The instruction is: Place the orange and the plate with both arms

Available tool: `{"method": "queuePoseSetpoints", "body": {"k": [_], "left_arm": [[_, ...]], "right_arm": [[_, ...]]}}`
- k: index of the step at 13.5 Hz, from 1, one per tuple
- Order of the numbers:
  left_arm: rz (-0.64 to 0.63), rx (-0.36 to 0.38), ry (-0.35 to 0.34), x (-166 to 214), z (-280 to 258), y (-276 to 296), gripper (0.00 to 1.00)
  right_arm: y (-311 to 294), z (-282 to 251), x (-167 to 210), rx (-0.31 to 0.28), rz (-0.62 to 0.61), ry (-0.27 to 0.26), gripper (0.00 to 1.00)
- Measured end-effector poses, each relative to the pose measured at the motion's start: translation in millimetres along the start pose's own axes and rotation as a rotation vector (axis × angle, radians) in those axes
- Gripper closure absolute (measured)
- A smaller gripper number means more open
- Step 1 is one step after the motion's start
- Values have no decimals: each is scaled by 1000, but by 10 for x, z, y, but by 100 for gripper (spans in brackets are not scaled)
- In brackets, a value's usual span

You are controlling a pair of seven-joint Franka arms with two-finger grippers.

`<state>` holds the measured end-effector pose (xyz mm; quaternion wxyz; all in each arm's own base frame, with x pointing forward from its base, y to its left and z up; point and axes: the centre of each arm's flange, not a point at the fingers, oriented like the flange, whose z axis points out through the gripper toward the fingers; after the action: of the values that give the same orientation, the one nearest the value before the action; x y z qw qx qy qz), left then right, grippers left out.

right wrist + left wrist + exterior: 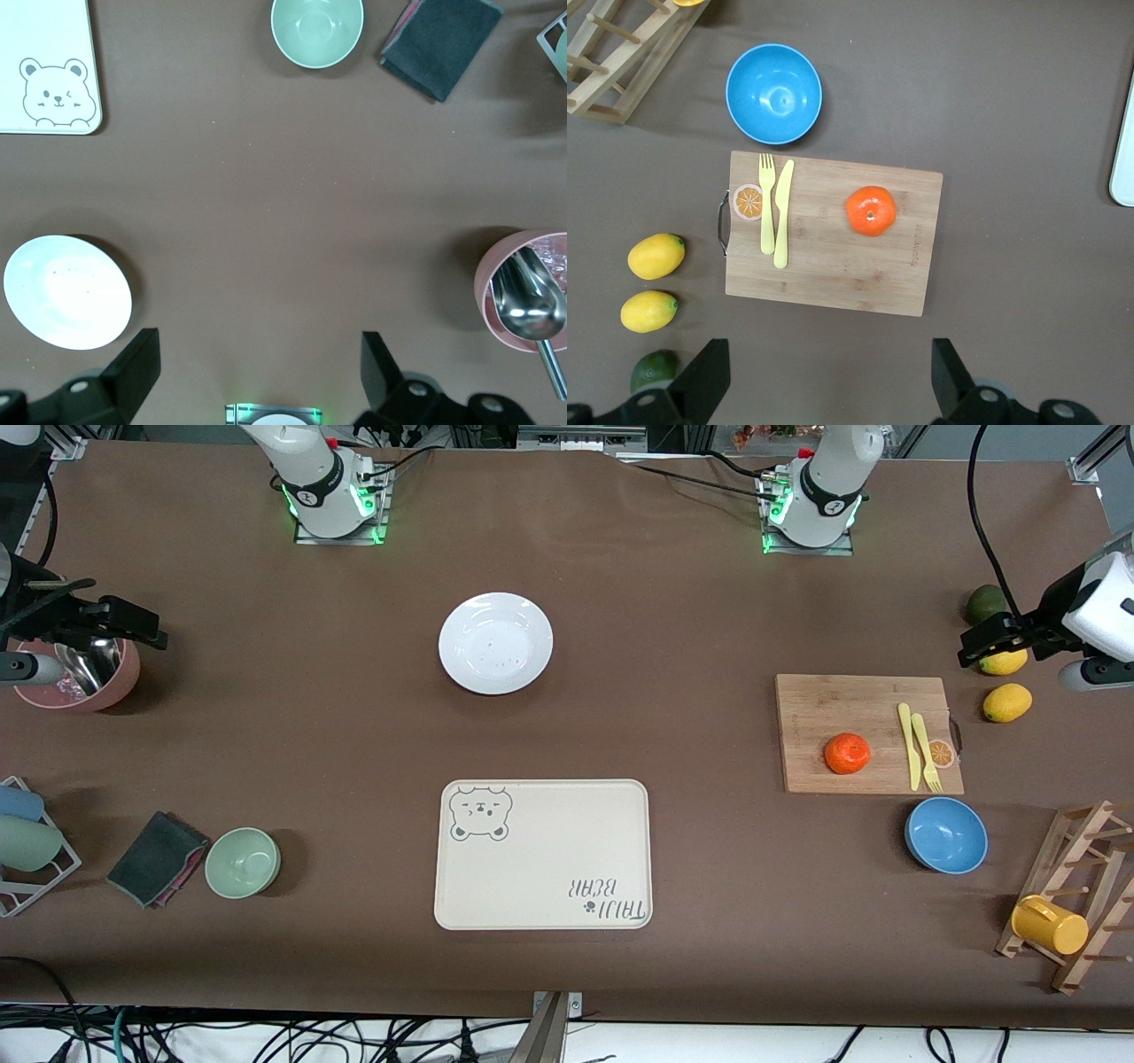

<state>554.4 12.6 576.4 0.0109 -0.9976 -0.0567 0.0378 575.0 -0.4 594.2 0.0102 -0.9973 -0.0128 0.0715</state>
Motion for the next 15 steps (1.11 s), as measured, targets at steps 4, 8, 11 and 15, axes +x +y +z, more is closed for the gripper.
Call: {"method": "queuePoseSetpoints", "body": {"k": [4,8,11,15], "left_arm": [[0,0,0,0,0,0,0],[0,0,0,0,0,0,0],[0,0,0,1,2,0,0],[0,0,-1,2,3,0,0]], "right_arm": [[0,18,6,1,0,-4,0],[-1,30,13,2,0,-6,0],[-1,34,16,2,0,-7,0],[-1,36,17,2,0,-7,0]]}}
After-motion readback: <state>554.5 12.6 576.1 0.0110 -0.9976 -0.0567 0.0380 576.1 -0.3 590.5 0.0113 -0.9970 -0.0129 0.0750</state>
